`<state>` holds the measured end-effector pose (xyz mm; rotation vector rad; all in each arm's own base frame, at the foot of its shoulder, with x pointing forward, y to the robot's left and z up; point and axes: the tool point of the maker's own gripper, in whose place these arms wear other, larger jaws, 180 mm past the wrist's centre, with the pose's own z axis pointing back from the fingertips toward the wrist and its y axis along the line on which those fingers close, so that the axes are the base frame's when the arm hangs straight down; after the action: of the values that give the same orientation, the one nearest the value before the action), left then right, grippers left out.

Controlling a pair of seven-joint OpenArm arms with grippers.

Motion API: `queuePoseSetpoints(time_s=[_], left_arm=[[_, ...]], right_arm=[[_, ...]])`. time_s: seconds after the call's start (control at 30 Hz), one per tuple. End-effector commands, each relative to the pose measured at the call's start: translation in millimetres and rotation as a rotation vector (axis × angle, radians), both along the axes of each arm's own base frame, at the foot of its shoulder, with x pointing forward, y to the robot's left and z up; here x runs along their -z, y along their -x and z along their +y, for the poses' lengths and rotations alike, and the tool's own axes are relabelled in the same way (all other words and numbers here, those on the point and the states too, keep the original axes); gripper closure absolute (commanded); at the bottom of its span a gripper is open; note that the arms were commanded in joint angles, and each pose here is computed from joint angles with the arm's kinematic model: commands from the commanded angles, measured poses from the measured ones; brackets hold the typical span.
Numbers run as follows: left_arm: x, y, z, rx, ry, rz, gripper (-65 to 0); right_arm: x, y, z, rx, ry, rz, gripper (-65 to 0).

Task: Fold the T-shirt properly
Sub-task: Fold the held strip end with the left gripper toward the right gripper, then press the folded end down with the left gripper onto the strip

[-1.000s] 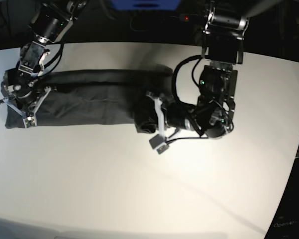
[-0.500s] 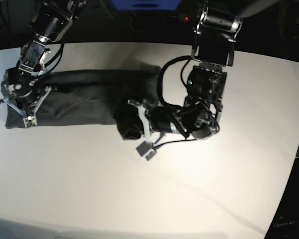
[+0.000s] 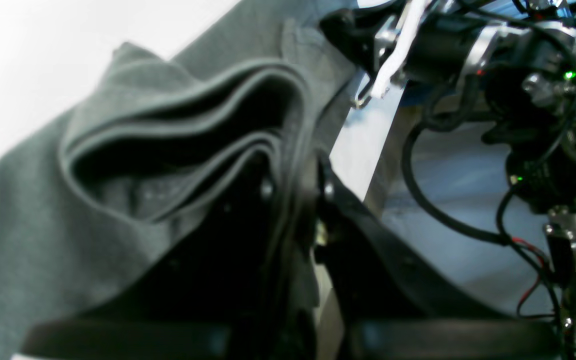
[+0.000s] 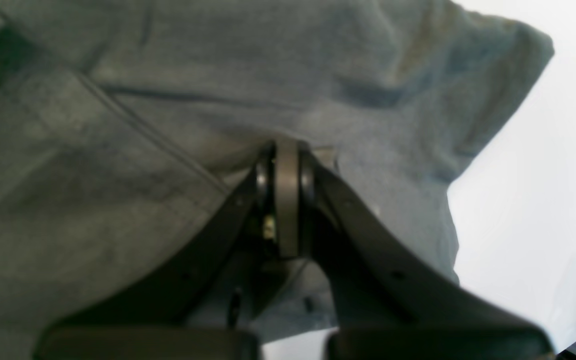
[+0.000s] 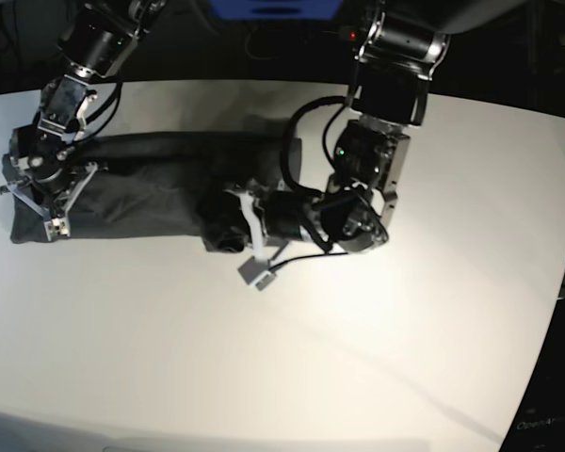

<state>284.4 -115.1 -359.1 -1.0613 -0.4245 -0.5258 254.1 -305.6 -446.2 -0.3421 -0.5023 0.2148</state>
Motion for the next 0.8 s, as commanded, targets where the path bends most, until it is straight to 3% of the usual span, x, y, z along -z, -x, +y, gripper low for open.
queuePoseSetpoints(time_s=[0.0, 0.27, 0.47, 0.63, 0.77], left_arm=[[-22.2, -14.1, -10.8, -0.006, 0.057, -0.044, -2.9], [-21.3, -16.7, -13.2, -0.020, 0.072, -0.039, -3.1], [-24.8, -2.8, -33.0, 0.071, 0.058, -0.063, -3.2], [-24.9, -2.2, -34.6, 0.081, 0.050, -0.069, -3.2], [-25.1, -2.7, -34.5, 0.081, 0.049, -0.071, -9.2]], right_arm=[[24.0, 32.8, 8.5, -0.009, -0.020, 0.167, -0.3], [24.0, 32.8, 8.5, -0.009, -0.020, 0.167, -0.3], [22.9, 30.6, 8.5, -0.009, -0.020, 0.162, -0.3], [22.6, 29.9, 8.5, -0.009, -0.020, 0.161, -0.3], [22.5, 29.7, 8.6, -0.009, -0.020, 0.159, -0.3]])
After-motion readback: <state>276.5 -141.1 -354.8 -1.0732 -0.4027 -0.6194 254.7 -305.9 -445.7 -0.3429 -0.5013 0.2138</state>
